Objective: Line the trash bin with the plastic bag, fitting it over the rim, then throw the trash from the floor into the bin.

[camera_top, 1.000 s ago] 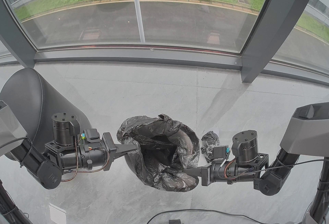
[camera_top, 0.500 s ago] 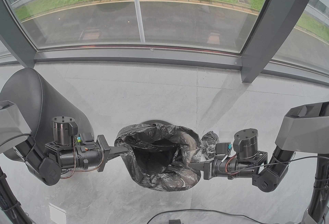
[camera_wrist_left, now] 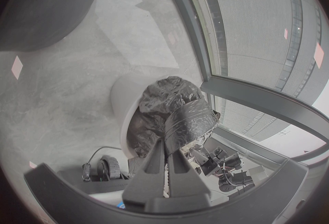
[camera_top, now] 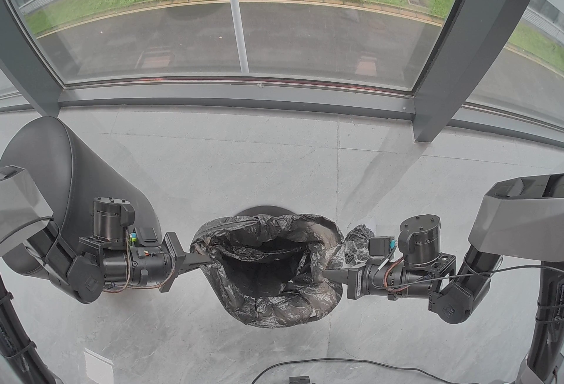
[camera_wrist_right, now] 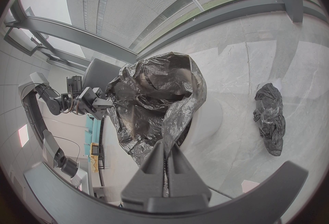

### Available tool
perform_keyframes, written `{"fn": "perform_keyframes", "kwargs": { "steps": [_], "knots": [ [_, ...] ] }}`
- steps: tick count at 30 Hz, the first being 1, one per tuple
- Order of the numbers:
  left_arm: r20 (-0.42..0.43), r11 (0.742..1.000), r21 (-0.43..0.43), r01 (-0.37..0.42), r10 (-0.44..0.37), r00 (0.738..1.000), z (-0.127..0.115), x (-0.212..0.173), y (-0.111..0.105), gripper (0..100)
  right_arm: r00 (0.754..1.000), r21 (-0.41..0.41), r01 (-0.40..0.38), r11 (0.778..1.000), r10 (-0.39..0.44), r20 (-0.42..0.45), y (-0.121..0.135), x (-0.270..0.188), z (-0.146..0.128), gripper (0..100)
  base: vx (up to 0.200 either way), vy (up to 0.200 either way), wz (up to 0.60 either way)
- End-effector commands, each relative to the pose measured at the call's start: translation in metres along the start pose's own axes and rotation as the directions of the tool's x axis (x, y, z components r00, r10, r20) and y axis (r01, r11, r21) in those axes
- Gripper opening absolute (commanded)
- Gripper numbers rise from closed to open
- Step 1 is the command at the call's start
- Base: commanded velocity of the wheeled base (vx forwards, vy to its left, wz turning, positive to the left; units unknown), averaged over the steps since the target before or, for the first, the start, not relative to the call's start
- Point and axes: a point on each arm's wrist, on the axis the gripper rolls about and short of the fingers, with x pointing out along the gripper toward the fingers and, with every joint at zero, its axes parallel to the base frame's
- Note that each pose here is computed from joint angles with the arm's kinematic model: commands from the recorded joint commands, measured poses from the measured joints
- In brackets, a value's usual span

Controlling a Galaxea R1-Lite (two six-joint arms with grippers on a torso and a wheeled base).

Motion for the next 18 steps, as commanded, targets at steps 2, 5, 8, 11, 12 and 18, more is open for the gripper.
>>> {"fn": "perform_keyframes", "kwargs": {
  "steps": [2, 5, 8, 11, 12, 18],
  "knots": [
    [0.034, 1.000, 0.017, 0.016, -0.016, 0.999, 0.016, 0.004, -0.002, 0, 1.000, -0.004, 0.001, 1.000, -0.001, 0.009, -0.002, 0.003, 0.002, 0, 0.000, 0.000, 0.00],
    [0.033, 1.000, 0.027, 0.017, -0.018, 0.999, 0.020, 0.010, -0.001, 0, 1.000, -0.015, 0.007, 1.000, -0.007, 0.013, -0.005, 0.003, 0.003, 0, 0.000, 0.000, 0.00],
    [0.032, 1.000, 0.023, 0.013, -0.014, 0.999, 0.023, 0.014, 0.001, 0, 1.000, -0.021, 0.005, 1.000, -0.005, 0.013, -0.004, 0.003, 0.003, 0, 0.000, 0.000, 0.00],
    [0.033, 1.000, 0.017, 0.009, -0.009, 0.999, 0.025, 0.016, 0.004, 0, 1.000, -0.022, 0.007, 1.000, -0.007, 0.013, -0.004, 0.002, 0.003, 0, 0.000, 0.000, 0.00],
    [0.036, 1.000, 0.016, 0.008, -0.009, 0.999, 0.026, 0.016, 0.005, 0, 1.000, -0.022, 0.007, 1.000, -0.007, 0.013, -0.004, 0.002, 0.003, 0, 0.000, 0.000, 0.00],
    [0.043, 1.000, 0.002, -0.003, 0.003, 0.999, 0.027, 0.013, 0.010, 0, 0.999, -0.035, 0.014, 0.999, -0.013, 0.031, -0.006, 0.000, 0.008, 0, 0.000, 0.000, 0.00]
  ]
}}
